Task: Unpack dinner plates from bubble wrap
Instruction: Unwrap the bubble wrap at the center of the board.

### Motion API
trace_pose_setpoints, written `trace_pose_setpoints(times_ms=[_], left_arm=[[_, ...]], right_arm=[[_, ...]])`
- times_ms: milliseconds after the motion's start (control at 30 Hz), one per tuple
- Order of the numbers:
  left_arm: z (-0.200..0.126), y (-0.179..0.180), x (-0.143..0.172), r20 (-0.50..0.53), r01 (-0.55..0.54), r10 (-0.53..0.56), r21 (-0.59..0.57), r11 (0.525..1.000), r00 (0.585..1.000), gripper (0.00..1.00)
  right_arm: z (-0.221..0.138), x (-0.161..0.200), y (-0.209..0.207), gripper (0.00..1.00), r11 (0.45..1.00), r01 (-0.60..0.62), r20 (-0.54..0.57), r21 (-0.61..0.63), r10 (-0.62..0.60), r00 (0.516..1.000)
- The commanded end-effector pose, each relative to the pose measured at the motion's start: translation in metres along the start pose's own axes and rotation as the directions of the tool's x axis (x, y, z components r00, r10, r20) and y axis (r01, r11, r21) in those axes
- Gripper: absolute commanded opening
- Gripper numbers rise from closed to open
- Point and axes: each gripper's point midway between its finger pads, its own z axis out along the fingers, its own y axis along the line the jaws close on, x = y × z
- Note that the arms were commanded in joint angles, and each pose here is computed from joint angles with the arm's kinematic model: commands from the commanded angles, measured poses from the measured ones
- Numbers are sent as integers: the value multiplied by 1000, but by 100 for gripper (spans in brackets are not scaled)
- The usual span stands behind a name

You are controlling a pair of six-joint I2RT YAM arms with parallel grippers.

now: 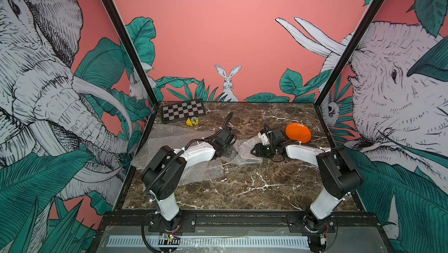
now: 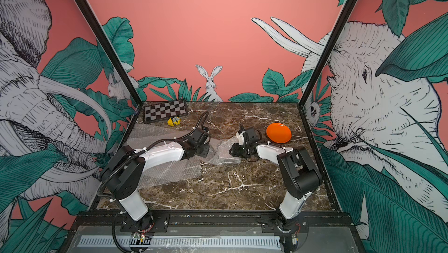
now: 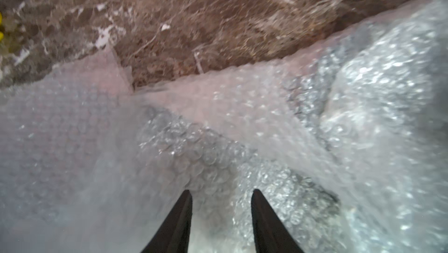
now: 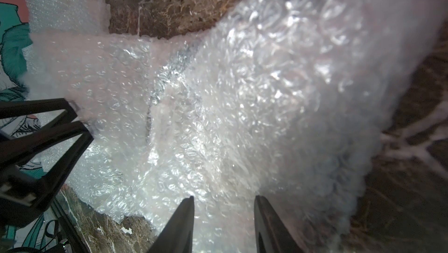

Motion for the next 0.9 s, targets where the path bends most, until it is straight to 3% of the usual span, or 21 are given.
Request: trace_pose_setpoints(times_ms=[0, 100, 367, 867], left_arm=[[-11, -9, -8, 46, 83, -86, 63, 995, 995, 43], [-5, 8, -3, 34, 126, -126, 24, 992, 991, 42], [-7, 11, -1, 34, 129, -129, 10, 992, 991, 41], [-73, -7, -54, 273, 2, -50, 173, 985, 961, 41]], right_arm=[[3, 0, 1, 43, 1000, 15, -10, 8, -15, 1000], [2, 1, 1, 43, 1000, 16, -9, 10, -15, 1000], [1, 1, 1, 44, 1000, 18, -3, 14, -18, 1000], [1, 0, -1, 45, 1000, 14, 4, 20, -14, 1000]])
